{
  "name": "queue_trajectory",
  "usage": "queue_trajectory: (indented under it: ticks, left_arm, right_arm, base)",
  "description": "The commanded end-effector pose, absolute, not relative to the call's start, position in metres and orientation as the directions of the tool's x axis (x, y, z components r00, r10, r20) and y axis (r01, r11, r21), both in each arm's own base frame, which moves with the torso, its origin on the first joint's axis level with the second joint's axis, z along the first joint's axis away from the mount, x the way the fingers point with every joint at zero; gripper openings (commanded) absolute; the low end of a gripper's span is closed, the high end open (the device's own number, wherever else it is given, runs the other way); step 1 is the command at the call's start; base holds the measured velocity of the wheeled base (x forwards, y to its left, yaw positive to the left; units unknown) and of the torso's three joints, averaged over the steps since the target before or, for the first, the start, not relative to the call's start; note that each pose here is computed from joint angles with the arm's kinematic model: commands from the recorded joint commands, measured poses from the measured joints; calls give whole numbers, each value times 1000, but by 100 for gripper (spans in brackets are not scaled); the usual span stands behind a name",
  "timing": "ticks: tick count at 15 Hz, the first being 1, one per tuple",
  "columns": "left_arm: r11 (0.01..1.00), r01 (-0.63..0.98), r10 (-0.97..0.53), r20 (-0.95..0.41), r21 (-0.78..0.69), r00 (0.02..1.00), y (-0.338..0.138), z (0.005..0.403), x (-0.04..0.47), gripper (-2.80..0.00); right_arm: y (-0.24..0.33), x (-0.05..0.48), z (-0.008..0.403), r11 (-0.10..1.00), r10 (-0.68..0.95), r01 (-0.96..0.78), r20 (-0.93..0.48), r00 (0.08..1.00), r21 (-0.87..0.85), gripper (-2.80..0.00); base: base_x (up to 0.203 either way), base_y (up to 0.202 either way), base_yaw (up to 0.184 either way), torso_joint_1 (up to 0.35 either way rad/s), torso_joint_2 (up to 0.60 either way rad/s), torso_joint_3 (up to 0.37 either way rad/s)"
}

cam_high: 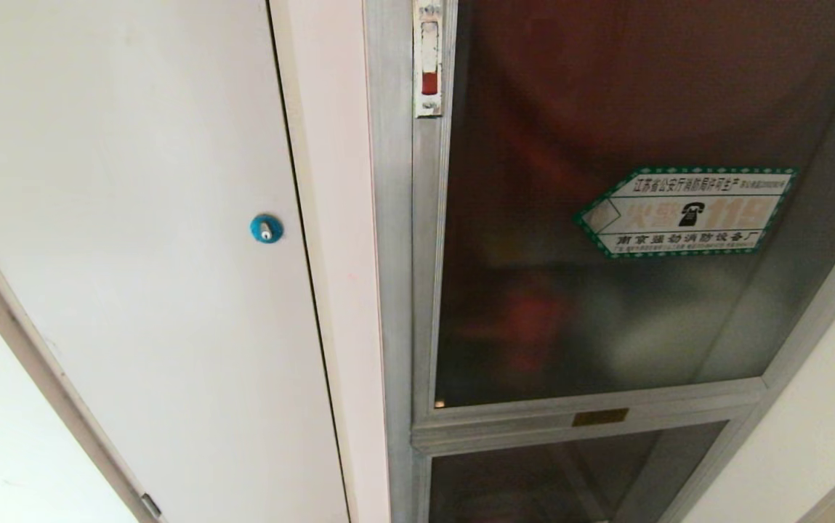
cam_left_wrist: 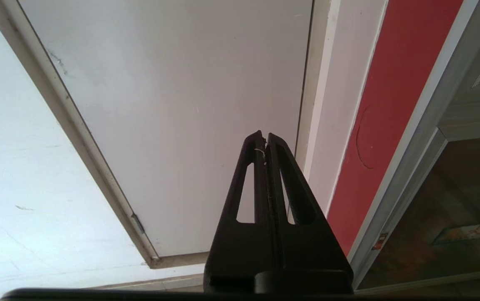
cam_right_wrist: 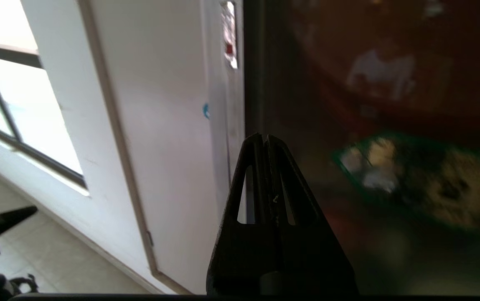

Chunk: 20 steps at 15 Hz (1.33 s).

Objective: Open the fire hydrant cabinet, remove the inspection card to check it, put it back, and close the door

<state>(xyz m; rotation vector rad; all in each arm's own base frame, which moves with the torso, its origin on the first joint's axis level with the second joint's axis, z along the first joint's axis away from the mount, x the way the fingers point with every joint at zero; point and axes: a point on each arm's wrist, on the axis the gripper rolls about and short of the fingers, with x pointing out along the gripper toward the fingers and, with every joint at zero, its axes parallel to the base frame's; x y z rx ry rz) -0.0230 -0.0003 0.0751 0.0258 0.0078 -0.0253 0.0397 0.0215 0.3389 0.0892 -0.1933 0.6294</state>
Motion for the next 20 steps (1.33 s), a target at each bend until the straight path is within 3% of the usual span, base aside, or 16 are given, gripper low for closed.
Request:
queue_trajectory:
  ticks: [1, 5, 10, 20]
  left_arm:
    - [999, 24, -24, -10, 26, 1000, 0, 75, -23, -280]
    - [999, 24, -24, -9, 26, 1000, 0, 75, -23, -280]
    - [999, 23, -23, -10, 26, 1000, 0, 75, -23, -280]
    - [1000, 5, -5, -8, 1, 1000, 0, 75, -23, -280]
  right_arm:
    - [5, -2, 319, 829, 538, -559, 259, 802, 10, -280]
    - [-5, -24, 266, 907, 408, -421, 213, 888, 20, -280]
    - [-1, -40, 230, 986, 164, -168, 218, 962, -3, -280]
    - [2, -44, 132, 992, 116, -106, 153, 981, -71, -280]
  base:
    - [0, 0, 0, 0, 0, 0]
    - [0, 0, 0, 0, 0, 0]
    - [0, 0, 0, 0, 0, 0]
    - [0, 0, 0, 0, 0, 0]
